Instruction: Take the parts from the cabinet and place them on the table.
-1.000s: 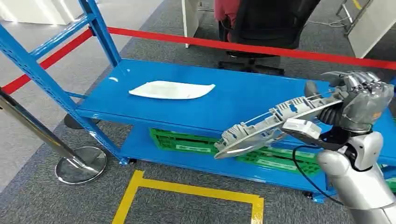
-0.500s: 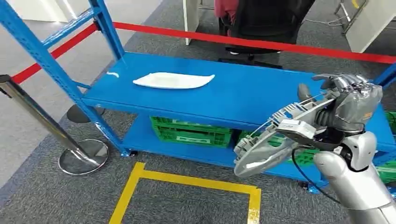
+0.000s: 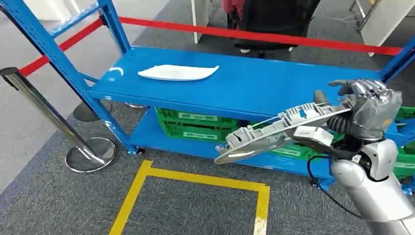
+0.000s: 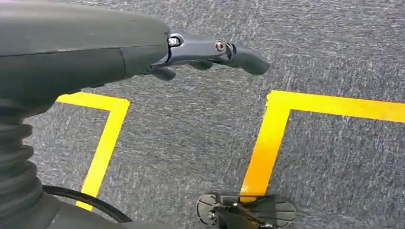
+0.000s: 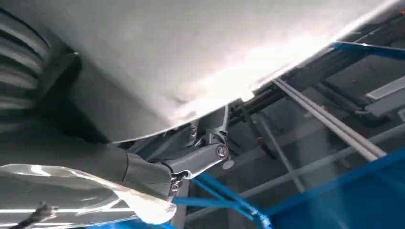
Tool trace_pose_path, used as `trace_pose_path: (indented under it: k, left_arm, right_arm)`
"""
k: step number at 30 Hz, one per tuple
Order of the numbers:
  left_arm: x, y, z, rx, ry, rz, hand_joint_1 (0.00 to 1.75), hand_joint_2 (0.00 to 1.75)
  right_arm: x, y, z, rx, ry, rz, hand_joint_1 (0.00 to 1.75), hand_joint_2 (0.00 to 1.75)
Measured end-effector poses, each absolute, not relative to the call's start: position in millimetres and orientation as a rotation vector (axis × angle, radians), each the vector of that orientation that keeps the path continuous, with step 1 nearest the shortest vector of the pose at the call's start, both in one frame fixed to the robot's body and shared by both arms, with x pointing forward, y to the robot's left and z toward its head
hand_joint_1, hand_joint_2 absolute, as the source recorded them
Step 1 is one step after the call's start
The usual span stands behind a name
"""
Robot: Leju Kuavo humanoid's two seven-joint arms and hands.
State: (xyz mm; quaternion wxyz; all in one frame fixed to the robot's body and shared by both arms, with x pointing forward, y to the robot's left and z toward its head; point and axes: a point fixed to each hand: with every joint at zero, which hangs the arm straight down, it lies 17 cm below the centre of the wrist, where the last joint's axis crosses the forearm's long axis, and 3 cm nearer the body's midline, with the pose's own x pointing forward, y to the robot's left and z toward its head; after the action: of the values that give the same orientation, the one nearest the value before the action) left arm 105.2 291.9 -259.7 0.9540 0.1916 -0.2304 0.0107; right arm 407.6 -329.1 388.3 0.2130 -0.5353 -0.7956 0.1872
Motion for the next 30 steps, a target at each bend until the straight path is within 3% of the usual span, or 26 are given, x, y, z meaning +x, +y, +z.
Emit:
trace_pose_path:
  k: [30]
  left_arm:
    - [117, 295, -253, 0.398, -0.549, -0.001, 0.0, 1.75]
  right_arm:
    - [413, -330, 358, -1.407, -2.143, 0.605, 1.75, 1.75]
